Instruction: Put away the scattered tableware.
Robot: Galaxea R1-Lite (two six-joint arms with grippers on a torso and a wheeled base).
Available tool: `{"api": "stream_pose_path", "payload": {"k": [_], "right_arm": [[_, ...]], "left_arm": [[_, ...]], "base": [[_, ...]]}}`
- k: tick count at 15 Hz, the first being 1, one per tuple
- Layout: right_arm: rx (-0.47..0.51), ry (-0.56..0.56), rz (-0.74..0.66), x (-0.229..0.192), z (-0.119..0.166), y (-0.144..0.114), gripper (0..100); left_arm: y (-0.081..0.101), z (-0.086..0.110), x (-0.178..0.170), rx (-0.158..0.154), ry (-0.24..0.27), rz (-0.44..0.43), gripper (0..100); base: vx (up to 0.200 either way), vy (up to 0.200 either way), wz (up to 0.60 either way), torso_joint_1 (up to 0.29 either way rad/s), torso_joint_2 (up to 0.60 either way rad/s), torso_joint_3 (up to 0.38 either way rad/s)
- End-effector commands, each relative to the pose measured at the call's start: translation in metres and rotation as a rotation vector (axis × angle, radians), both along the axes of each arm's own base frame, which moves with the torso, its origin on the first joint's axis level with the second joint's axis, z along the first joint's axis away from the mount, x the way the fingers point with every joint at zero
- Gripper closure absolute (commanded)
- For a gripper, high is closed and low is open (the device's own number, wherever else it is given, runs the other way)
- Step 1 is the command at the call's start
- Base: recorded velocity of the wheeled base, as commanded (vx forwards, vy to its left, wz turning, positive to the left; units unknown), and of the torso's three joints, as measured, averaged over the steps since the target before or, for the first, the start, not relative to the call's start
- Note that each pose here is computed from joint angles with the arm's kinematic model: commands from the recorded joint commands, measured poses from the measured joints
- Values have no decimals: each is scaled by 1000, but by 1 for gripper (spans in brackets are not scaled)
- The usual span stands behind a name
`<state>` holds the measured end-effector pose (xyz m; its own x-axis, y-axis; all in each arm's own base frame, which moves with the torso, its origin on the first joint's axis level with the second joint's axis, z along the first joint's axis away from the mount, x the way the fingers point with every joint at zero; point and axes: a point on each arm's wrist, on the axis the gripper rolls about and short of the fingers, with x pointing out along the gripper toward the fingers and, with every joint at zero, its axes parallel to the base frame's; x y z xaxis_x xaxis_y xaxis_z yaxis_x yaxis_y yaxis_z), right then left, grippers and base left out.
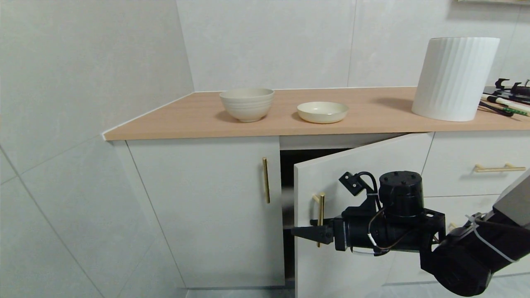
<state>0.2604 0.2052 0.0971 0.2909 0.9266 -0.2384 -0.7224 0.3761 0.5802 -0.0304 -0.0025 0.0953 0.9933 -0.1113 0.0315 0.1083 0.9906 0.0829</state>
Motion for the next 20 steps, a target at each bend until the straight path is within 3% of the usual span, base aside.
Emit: {"api": "stream_pose_path", "payload": {"k": [1, 2, 5, 7, 9, 11, 12, 15, 16, 18, 20], "right_arm": [[1, -5, 1, -1, 1, 0, 0], [-1, -1, 4, -2, 0, 0, 0], [-1, -4, 18, -7, -1, 2, 0], [-2, 0, 22, -8, -2, 3, 0], [-1, 0, 22, -8, -1, 3, 0], [-1, 3, 22, -8, -2, 3, 0], [-2, 4, 22, -8, -2, 3, 0], [1, 2, 21, -9, 0, 3, 0], [1, 0, 22, -9, 0, 3, 0], [-2, 4, 22, -10, -2, 2, 0], [3, -3, 22, -10, -1, 2, 0]], "left_arm": [[0, 51, -6, -110, 21, -85, 0], [-1, 66, 1, -138, 111, -141, 0], [-6, 102, 54, -135, 330, -258, 0], [-12, 119, 108, -139, 415, -344, 0], [-27, 121, 159, -134, 415, -481, 0], [-48, 107, 199, -135, 428, -560, 0], [-60, 95, 215, -146, 442, -597, 0], [-90, 69, 247, -248, 427, -673, 0], [-102, 50, 251, -265, 439, -709, 0], [-122, 13, 258, -256, 436, -767, 0], [-130, -7, 266, -274, 396, -767, 0]], "base": [[0, 0, 0, 0, 0, 0], [0, 0, 0, 0, 0, 0], [0, 0, 0, 0, 0, 0], [0, 0, 0, 0, 0, 0], [0, 0, 0, 0, 0, 0], [0, 0, 0, 0, 0, 0], [0, 0, 0, 0, 0, 0], [0, 0, 0, 0, 0, 0], [0, 0, 0, 0, 0, 0], [0, 0, 0, 0, 0, 0], [0, 0, 0, 0, 0, 0]]}}
